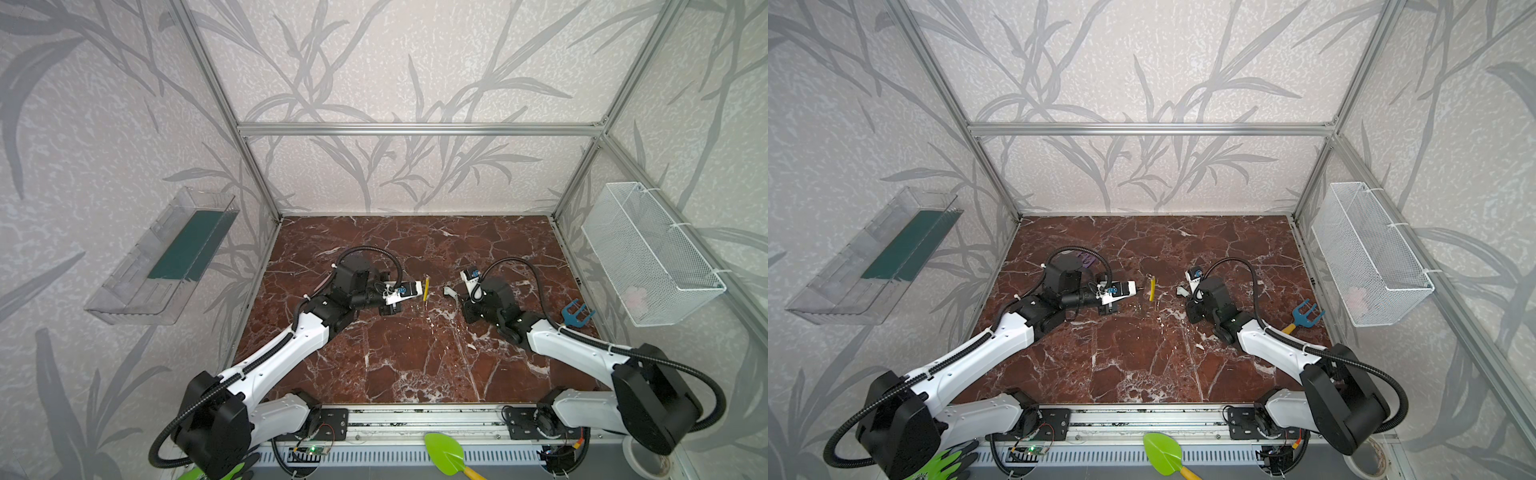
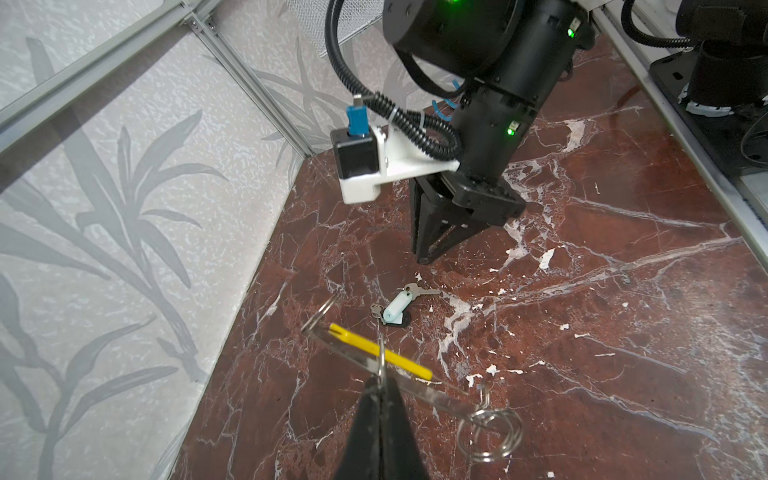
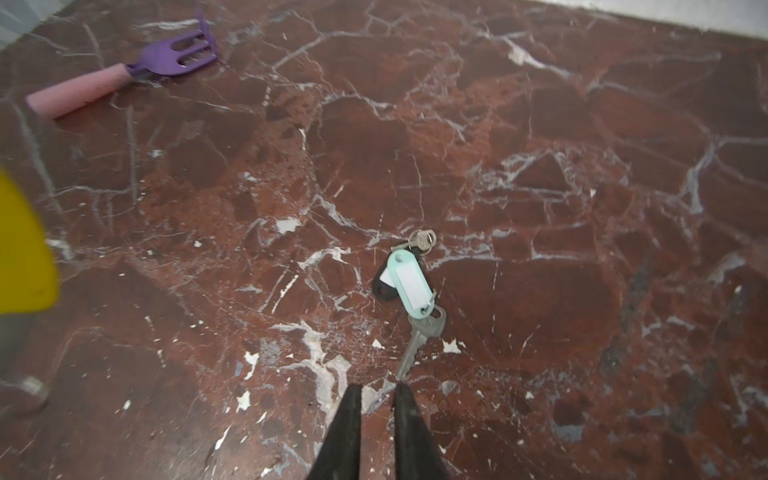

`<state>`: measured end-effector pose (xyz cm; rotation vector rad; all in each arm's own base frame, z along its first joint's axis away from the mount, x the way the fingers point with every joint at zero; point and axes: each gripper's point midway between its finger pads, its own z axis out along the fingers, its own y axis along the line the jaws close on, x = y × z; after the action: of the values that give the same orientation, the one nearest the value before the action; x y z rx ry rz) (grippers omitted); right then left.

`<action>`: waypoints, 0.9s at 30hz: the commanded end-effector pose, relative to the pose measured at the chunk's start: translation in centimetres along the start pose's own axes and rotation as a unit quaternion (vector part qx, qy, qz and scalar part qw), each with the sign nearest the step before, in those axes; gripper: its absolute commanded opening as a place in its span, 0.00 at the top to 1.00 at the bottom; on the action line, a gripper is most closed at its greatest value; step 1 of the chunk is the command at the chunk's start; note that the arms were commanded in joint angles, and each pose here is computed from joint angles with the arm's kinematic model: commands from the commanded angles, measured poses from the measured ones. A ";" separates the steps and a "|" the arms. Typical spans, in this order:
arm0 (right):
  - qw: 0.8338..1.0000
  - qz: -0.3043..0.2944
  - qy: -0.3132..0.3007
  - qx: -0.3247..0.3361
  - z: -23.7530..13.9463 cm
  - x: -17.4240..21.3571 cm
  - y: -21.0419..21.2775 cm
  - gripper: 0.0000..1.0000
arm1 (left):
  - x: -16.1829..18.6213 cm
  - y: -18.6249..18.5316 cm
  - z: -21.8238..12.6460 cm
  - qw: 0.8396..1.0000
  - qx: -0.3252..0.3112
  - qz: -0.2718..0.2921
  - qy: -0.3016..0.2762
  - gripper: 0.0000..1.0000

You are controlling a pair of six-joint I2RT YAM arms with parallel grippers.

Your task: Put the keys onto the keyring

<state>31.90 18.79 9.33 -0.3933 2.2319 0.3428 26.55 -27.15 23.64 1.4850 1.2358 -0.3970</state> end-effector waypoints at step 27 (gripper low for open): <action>0.969 -0.086 -0.207 -0.109 -2.7 -6.1 4.8 0.79 | -2.1 2.2 -1.2 0.984 -0.071 0.159 -0.028 1.00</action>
<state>32.42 22.19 13.68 -0.5357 1.8777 0.4756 27.26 -26.97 25.78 1.5109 0.9925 -0.1745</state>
